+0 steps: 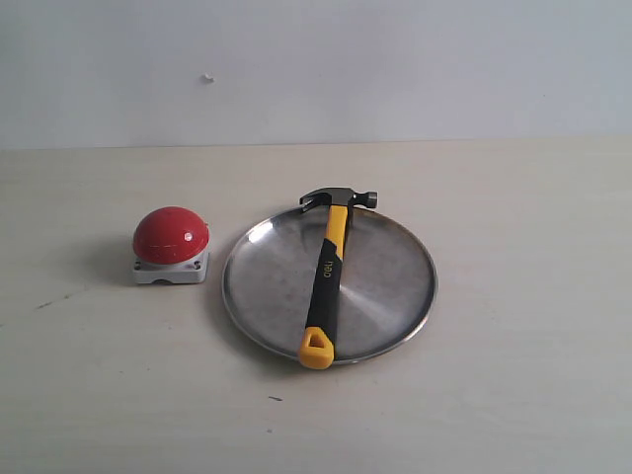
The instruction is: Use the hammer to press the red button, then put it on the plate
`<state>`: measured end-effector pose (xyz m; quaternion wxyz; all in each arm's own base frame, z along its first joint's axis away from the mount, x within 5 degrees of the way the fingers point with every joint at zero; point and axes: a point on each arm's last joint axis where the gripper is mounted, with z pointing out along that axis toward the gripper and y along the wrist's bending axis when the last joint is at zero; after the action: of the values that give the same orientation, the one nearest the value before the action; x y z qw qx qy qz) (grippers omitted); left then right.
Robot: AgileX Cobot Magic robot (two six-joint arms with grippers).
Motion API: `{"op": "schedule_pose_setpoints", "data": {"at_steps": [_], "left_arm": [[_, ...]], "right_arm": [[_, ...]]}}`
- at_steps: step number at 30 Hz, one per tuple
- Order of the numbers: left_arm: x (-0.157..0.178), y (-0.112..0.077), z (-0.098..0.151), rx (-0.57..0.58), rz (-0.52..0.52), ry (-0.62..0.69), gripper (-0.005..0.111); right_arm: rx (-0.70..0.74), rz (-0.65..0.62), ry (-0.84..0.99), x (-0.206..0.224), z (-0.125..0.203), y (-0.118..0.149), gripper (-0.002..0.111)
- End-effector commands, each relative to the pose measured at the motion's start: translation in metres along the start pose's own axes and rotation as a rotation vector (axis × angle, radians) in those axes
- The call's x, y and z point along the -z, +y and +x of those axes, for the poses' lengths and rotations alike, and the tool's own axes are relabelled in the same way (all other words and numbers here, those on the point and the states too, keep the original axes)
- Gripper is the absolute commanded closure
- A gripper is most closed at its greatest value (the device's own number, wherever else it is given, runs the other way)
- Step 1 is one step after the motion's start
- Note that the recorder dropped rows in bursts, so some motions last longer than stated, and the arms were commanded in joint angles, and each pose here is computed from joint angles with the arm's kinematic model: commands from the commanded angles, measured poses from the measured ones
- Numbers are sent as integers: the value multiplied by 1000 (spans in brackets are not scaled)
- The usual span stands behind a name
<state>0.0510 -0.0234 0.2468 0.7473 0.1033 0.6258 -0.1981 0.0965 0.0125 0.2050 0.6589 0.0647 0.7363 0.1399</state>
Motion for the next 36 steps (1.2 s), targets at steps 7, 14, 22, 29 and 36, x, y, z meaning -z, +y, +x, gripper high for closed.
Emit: {"op": "schedule_pose_setpoints", "data": {"at_steps": [7, 14, 22, 29, 36], "left_arm": [[6, 10, 22, 19, -139, -4, 107], [8, 16, 25, 3, -237, 28, 107], [16, 29, 47, 24, -459, 250, 107], [21, 34, 54, -71, -516, 366, 107], [21, 34, 54, -84, -513, 366, 107]], "right_arm": [[11, 0, -5, 1, 1, 0, 108], [11, 0, -5, 1, 1, 0, 108], [11, -1, -3, 1, 1, 0, 108], [11, -1, -3, 1, 1, 0, 108], [13, -1, -3, 1, 1, 0, 108]]}}
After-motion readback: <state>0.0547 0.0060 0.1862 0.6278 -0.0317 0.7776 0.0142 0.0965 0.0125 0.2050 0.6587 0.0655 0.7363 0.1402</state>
